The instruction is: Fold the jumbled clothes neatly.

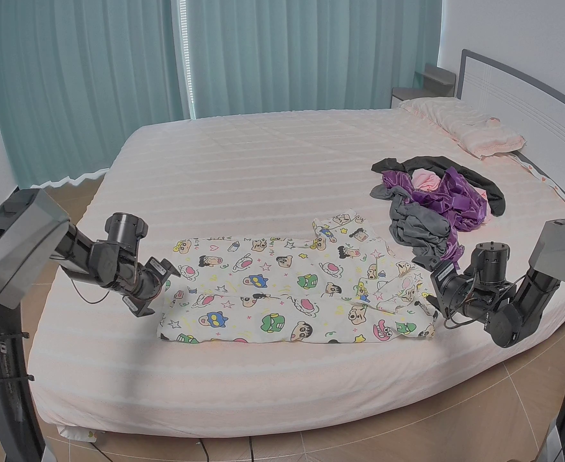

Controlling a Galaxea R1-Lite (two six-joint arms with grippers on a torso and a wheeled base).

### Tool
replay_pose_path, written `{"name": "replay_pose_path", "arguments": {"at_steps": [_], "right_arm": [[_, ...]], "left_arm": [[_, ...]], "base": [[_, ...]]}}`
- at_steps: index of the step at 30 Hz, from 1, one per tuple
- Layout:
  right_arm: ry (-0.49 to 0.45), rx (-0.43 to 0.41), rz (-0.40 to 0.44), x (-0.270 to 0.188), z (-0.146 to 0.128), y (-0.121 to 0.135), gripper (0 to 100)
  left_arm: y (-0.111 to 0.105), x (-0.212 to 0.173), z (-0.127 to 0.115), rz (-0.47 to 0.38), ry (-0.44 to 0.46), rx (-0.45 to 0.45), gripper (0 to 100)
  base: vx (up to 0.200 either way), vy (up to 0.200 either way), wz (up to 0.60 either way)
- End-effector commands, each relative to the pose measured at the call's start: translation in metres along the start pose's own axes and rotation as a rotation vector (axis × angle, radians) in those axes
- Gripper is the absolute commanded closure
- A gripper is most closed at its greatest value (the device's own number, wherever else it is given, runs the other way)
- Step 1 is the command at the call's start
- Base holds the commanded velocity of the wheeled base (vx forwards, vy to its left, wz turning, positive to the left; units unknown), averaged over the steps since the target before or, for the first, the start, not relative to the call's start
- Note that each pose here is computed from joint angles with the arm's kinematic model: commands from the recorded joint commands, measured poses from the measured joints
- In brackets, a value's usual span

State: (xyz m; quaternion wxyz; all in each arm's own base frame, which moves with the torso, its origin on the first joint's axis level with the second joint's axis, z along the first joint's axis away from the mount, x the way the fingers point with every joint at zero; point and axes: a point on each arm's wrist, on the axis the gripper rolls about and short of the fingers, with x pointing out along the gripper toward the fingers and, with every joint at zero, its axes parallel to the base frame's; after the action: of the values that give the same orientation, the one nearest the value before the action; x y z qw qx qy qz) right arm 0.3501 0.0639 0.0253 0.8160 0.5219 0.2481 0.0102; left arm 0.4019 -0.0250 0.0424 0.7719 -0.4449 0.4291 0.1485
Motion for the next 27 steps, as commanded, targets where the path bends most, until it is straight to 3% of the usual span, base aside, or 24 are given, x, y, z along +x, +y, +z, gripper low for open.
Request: {"name": "replay_pose_path", "arguments": {"at_steps": [1, 8, 27], "right_arm": [[0.038, 0.05, -0.022, 0.014, -0.025, -0.003, 0], [0.002, -0.02, -0.07, 0.036, -0.032, -0.025, 0], [-0.021, -0.112, -0.096, 0.046, -0.042, -0.036, 0]], "left_arm": [[0.023, -0.059, -0.01, -0.068, 0.032, -0.062, 0], [0.054, -0.057, -0.035, -0.166, 0.01, -0.081, 0], [0.057, -0.05, -0.046, -0.166, 0.023, -0.059, 0]], "base": [[0.0, 0.0, 0.0], [0.0, 0.0, 0.0], [0.0, 0.0, 0.0]]}}
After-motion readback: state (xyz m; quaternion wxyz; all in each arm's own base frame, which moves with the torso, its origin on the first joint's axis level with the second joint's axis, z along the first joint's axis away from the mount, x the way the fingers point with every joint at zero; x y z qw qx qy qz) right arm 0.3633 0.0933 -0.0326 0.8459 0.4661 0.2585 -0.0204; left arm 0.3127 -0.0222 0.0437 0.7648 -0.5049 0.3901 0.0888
